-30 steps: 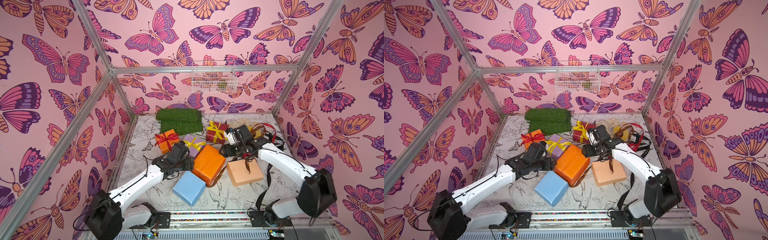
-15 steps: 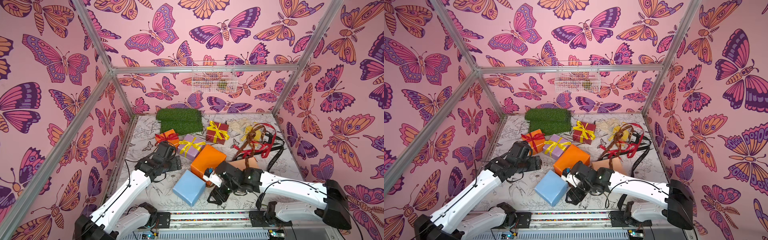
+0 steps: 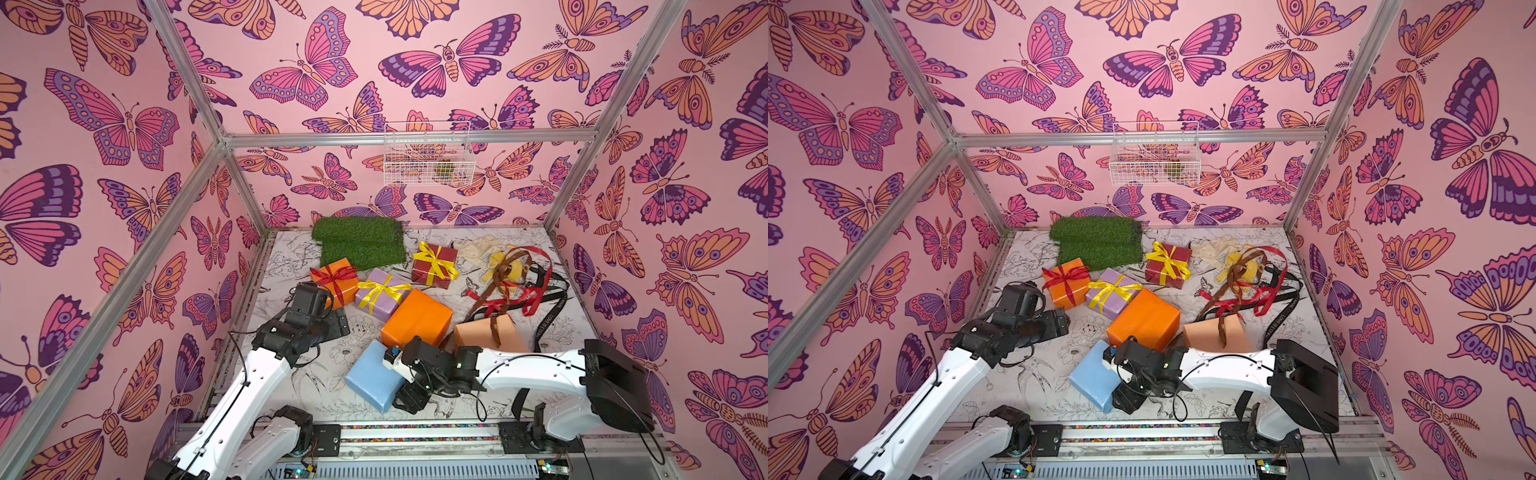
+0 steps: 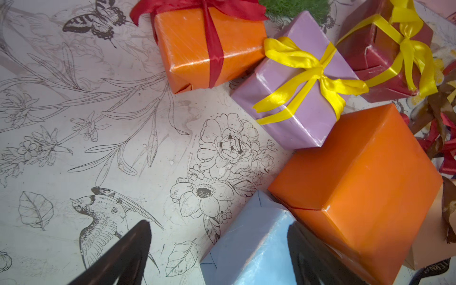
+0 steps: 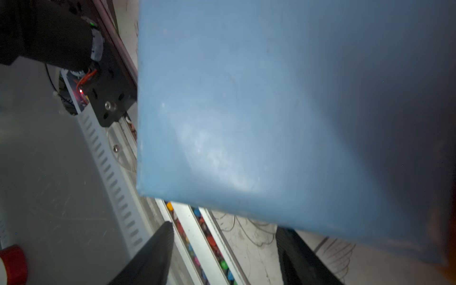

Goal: Untie the ribbon bows on the gift boxes
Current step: Move the gift box to the center of the board.

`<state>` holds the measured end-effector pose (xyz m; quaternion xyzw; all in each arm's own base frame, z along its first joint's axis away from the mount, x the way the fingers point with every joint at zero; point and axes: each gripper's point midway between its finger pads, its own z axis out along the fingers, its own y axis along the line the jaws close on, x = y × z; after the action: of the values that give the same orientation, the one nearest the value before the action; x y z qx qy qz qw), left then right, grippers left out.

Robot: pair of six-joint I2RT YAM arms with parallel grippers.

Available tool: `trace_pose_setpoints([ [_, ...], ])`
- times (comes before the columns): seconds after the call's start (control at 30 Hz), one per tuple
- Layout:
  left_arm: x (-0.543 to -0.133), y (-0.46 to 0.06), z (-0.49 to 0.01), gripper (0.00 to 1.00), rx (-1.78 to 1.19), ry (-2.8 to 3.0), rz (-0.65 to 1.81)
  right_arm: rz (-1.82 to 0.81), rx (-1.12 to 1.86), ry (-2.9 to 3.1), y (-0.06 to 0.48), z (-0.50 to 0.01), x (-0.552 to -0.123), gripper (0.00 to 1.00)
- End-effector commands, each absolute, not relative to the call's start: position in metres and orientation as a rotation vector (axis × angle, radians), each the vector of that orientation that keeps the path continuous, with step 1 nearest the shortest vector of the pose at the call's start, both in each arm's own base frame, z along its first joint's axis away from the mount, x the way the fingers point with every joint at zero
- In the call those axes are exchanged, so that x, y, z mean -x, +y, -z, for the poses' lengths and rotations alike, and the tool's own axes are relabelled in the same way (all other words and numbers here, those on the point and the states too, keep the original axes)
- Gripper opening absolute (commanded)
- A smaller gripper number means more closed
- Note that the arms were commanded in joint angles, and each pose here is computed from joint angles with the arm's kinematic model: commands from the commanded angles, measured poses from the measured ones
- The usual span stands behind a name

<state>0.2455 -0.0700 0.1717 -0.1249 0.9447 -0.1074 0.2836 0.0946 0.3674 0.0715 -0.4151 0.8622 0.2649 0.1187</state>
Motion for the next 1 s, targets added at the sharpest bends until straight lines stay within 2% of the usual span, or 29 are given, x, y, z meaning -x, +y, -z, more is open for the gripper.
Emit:
trace_pose_setpoints([
  [0.0, -0.248, -0.062, -0.182, 0.89, 0.349, 2.491, 0.291, -0.704, 1.216, 2.432, 0.395, -0.074, -0.115, 0.67],
  [0.17, -0.257, -0.054, -0.199, 0.89, 0.362, 2.432, 0.287, -0.7, 1.264, 2.395, 0.427, -0.07, -0.125, 0.67],
  [0.33, -0.255, -0.05, -0.206, 0.89, 0.359, 2.405, 0.275, -0.78, 1.306, 2.325, 0.49, -0.076, -0.139, 0.68],
  [0.63, -0.239, -0.014, -0.239, 0.89, 0.415, 2.28, 0.088, -1.004, 1.19, 2.256, 0.565, -0.079, -0.172, 0.67],
  [0.8, -0.241, -0.005, -0.254, 0.9, 0.441, 2.223, 0.048, -1.065, 1.15, 2.223, 0.57, -0.088, -0.182, 0.68],
  [0.97, -0.252, -0.017, -0.26, 0.89, 0.371, 2.214, 0.101, -0.935, 1.204, 2.192, 0.517, -0.122, -0.175, 0.7],
])
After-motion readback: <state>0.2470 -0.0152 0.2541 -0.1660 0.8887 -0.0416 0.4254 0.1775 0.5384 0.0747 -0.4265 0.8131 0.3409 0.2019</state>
